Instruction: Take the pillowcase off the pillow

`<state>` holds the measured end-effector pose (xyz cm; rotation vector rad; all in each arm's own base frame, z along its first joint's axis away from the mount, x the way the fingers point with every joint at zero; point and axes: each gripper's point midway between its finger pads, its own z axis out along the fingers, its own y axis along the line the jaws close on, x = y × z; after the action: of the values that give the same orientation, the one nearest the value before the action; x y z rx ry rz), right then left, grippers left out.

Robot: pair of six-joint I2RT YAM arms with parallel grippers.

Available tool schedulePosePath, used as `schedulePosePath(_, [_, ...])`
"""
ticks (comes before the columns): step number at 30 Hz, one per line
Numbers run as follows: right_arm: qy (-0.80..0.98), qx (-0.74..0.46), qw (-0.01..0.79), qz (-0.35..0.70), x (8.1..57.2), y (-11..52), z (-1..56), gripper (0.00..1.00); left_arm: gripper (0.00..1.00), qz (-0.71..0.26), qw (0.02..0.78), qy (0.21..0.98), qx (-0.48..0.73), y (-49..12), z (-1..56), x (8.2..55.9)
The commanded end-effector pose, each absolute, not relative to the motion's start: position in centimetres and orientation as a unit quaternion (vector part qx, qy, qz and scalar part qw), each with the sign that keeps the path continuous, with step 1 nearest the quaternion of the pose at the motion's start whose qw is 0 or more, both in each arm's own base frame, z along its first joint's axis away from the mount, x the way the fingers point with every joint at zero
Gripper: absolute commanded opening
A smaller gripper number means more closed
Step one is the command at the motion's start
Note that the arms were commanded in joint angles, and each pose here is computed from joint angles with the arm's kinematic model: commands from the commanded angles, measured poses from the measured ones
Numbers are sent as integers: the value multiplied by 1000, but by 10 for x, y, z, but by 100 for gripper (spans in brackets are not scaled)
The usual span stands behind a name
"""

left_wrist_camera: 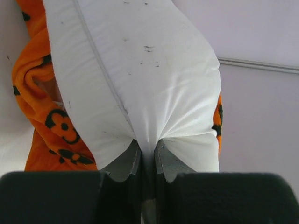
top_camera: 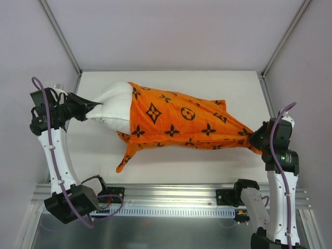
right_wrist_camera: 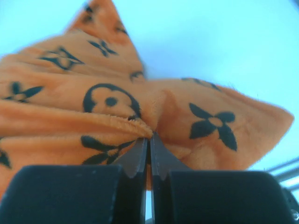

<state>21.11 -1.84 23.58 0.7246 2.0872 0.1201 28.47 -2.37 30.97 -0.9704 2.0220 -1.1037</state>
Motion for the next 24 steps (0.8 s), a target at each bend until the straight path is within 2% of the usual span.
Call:
schedulePosePath(1, [849,365,382,-18,182,-41,168,1,0,-393,364,761,-365,-7,301,288])
schedulePosePath(2, [852,377,363,-22,174,-41,144,1,0,-390,360,763,-370,-7,293,286])
schedulePosePath(5, [839,402,364,-43,166,-53,139,1,0,-380,344,769,-382,-5,272,284])
schedulePosePath(8, [815,405,411,-46,171,-62,176,1,0,-373,345,769,-388,-2,269,284])
schedulePosePath(9, [810,393,435,-28,176,-58,198,4,0,-372,346,769,-388,-2,269,284])
schedulePosePath(10, [812,373,448,-15,183,-54,209,26,0,-370,350,769,-388,-2,270,283])
schedulePosePath(12, [817,345,461,20,194,-42,222,52,0,-368,349,765,-398,-4,267,278])
schedulePosePath(13, [825,320,462,62,205,-27,228,72,0,-367,338,763,-412,-6,254,275])
schedulePosePath(14, [829,311,456,87,208,-18,230,78,3,-366,346,765,-401,-13,253,269])
schedulePosePath(15, [833,305,451,102,211,-12,230,83,19,-362,347,771,-394,-16,248,266])
schedulePosePath(16, [835,299,448,114,214,-7,231,86,76,-352,344,781,-383,-19,235,260])
schedulePosePath(17, [833,304,448,112,215,-7,229,88,92,-338,356,784,-379,-17,232,257])
schedulePosePath(18, [832,304,452,109,215,-7,228,91,98,-327,358,788,-379,-14,226,255])
schedulePosePath(19, [829,303,459,104,217,-8,229,95,99,-312,366,795,-371,-11,223,254])
schedulePosePath(24, [834,288,454,122,218,3,233,98,99,-229,399,808,-368,13,235,255])
